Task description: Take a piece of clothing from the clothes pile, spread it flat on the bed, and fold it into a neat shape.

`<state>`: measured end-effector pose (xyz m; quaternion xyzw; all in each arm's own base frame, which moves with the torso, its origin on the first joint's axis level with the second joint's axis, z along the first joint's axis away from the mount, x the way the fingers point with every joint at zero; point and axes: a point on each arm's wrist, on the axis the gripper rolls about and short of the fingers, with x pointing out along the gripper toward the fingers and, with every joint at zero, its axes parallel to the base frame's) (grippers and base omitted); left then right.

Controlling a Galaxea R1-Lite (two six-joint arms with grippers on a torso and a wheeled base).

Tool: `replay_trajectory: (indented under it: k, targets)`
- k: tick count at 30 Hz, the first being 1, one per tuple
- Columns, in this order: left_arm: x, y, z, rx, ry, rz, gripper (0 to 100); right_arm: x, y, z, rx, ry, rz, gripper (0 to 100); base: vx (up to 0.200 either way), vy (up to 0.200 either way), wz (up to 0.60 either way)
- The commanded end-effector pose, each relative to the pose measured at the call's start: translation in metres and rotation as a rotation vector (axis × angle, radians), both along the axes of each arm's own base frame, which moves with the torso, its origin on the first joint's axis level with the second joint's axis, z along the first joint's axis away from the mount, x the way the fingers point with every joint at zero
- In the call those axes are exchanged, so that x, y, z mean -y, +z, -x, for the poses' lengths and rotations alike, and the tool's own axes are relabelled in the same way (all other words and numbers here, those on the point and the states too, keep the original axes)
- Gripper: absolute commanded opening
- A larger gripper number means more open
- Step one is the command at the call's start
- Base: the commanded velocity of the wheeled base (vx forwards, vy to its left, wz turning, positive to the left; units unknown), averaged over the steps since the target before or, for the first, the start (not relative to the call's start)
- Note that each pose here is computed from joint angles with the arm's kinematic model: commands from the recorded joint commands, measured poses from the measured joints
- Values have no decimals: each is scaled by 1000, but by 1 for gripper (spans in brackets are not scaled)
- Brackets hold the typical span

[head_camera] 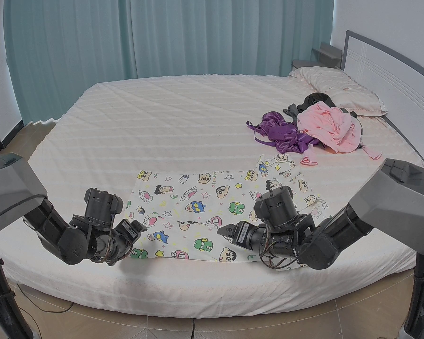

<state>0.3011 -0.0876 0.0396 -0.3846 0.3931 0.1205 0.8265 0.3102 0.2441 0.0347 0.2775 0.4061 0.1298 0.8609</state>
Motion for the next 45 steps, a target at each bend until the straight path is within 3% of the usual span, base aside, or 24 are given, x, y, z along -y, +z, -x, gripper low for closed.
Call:
replay_trajectory:
  k: [1, 11, 21, 28, 32, 34, 35, 40, 45]
  targets:
    - [0, 0, 1, 1, -1, 1, 100, -1, -13, -20, 5, -31, 0, 100, 0, 0, 0]
    - [1, -1, 0, -4, -3, 1, 100, -2, -12, -49, 90, -88, 26, 100, 0, 0, 0]
    - [3, -1, 1, -6, 1, 10, 100, -3, -11, -61, 162, -147, 1, 100, 0, 0, 0]
    - [3, 0, 1, -3, 2, 12, 100, 8, 19, -52, 208, -154, -31, 100, 0, 0, 0]
    - [3, 0, 1, -1, 2, 12, 100, 38, 41, -46, 233, -150, 12, 100, 0, 0, 0]
    - [3, 0, 1, -2, 1, 13, 100, 42, 42, -45, 232, -145, 23, 100, 0, 0, 0]
    - [3, 0, 1, 0, 1, 14, 100, 59, 37, -40, 204, -133, 66, 100, 0, 0, 0]
    - [3, 0, 1, -1, -1, 16, 100, 102, 34, -33, 181, -165, 141, 100, 0, 0, 0]
    - [3, 0, 2, -4, -2, 16, 100, 145, 45, -17, 159, -146, 138, 100, 0, 0, 0]
